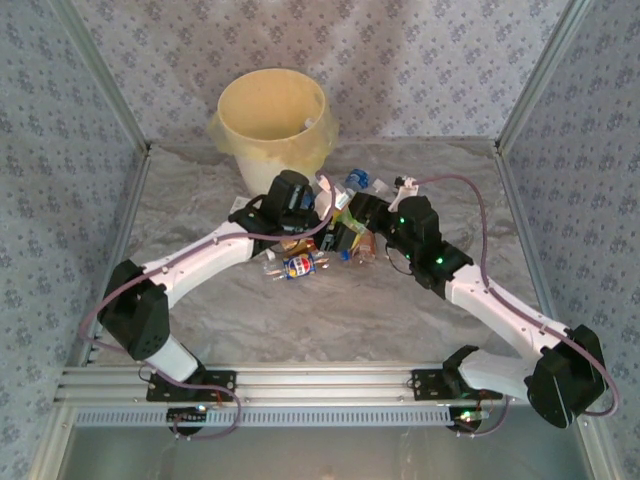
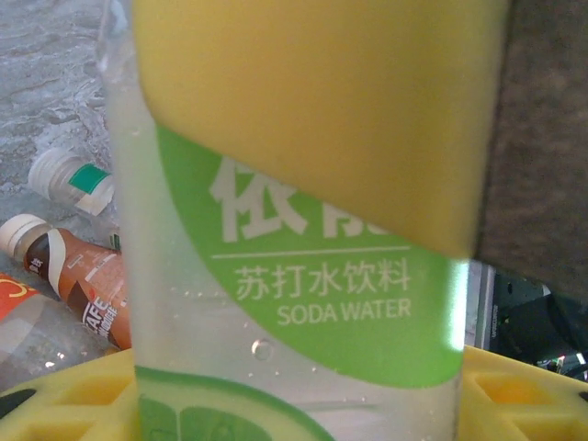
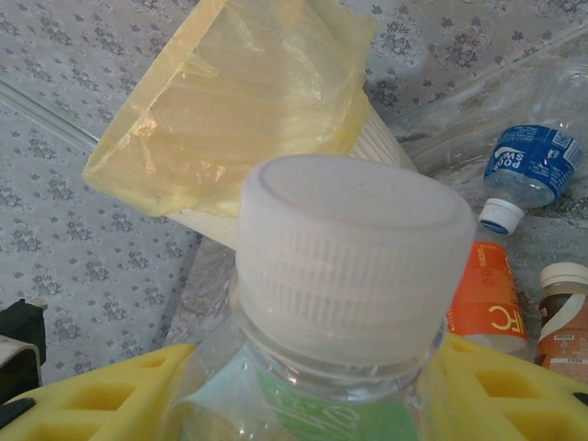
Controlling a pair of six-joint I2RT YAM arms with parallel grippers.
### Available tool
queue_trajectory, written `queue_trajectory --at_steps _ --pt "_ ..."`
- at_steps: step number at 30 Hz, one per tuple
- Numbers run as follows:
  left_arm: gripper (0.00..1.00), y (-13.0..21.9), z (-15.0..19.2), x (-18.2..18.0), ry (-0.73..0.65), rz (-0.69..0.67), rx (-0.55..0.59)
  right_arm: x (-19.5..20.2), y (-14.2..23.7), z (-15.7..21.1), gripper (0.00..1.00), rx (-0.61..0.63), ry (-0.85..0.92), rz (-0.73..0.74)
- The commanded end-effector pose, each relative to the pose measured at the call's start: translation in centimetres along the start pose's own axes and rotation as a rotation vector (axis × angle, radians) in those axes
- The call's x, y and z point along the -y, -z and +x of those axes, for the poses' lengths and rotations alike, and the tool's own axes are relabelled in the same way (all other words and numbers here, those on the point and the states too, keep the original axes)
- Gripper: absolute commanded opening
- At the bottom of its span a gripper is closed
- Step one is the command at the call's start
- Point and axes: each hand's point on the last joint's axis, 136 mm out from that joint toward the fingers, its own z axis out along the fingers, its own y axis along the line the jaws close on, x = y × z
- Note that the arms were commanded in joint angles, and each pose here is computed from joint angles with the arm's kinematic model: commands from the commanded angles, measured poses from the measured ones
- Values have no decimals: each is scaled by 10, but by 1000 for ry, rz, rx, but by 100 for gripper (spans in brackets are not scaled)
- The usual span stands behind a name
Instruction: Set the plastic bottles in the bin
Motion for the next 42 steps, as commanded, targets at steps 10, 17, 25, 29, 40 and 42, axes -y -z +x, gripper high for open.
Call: queue_trajectory --at_steps 10,17,25,29,40,42 --pt "48 4 -17 -20 -35 -113 54 -25 28 -28 81 -8 -23 -114" --pt "45 3 -19 -34 -16 -176 38 -1 59 -43 100 43 42 -25" --pt "45 25 -40 -58 27 -284 114 27 91 -54 100 162 108 59" --pt "46 51 -71 -79 30 -406 219 40 94 -50 100 156 104 114" --pt "47 133 -185 -111 4 -663 551 53 91 -43 100 135 102 160" --pt "48 143 -201 -117 28 -691 593 52 90 -44 100 133 102 159"
